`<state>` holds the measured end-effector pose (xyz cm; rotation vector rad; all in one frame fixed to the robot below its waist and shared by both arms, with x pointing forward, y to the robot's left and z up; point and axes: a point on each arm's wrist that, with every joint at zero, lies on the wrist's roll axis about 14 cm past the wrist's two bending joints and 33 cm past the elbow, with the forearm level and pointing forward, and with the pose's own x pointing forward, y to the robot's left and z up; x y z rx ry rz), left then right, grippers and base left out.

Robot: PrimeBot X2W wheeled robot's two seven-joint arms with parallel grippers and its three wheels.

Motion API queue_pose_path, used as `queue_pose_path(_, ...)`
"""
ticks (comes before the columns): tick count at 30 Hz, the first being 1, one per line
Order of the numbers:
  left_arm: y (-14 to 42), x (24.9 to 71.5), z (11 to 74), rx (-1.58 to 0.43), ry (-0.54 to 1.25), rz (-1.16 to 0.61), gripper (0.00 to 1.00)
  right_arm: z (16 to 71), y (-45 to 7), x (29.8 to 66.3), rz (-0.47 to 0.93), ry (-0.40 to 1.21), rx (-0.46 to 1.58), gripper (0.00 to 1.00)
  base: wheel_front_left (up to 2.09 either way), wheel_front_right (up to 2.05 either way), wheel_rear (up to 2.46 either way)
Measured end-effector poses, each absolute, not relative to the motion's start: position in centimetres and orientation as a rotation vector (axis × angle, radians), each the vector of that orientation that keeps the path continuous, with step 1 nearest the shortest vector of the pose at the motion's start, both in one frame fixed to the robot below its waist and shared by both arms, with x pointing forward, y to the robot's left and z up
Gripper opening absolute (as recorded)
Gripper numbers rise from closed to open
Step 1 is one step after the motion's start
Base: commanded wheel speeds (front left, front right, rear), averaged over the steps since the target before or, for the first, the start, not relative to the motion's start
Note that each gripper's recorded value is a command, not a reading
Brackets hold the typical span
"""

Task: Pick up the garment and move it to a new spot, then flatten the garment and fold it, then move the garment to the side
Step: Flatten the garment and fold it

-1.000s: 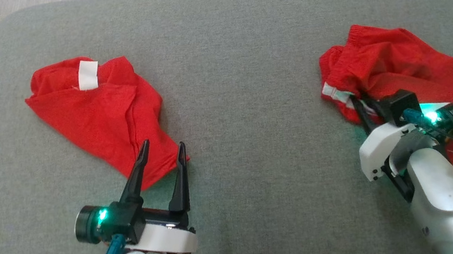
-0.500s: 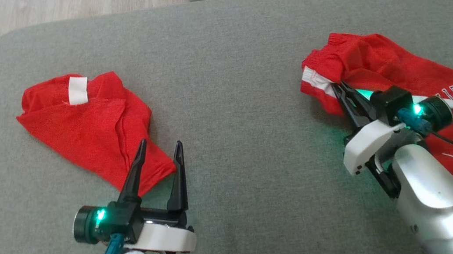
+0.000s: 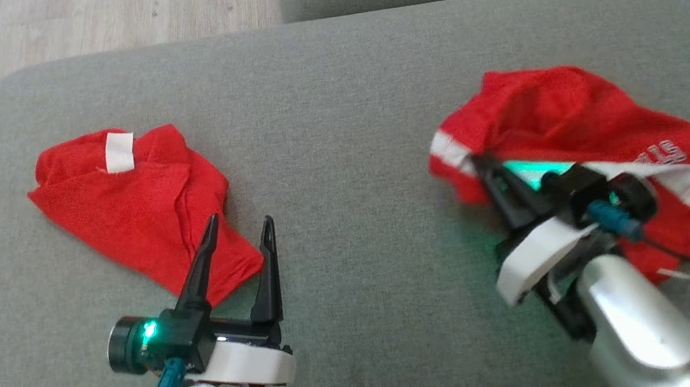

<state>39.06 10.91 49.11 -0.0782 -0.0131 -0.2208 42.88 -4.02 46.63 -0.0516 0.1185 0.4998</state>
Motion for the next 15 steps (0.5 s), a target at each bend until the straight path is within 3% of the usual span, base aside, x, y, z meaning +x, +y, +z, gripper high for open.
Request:
queue_pose_path(8,10.8,38.2,49.4,-0.079,-0.020,-0.218,1.00,46.8,0.9,37.6,0.663,0.187,0.015,0.00,0.00,0.00,0.00)
queue_pose_path(9,10.8,38.1,49.3,-0.079,-0.019,-0.218,1.00,46.4,1.4,36.8,0.683,0.214,0.010,0.70,0.00,0.00,0.00)
queue_pose_path(10,10.7,38.0,49.3,-0.079,-0.018,-0.220,1.00,46.2,1.8,36.1,0.698,0.229,0.019,1.00,0.00,0.00,0.00)
queue_pose_path(15,10.4,38.1,49.6,-0.078,-0.025,-0.227,1.00,48.9,1.3,36.4,0.672,0.138,0.066,1.00,0.00,0.00,0.00)
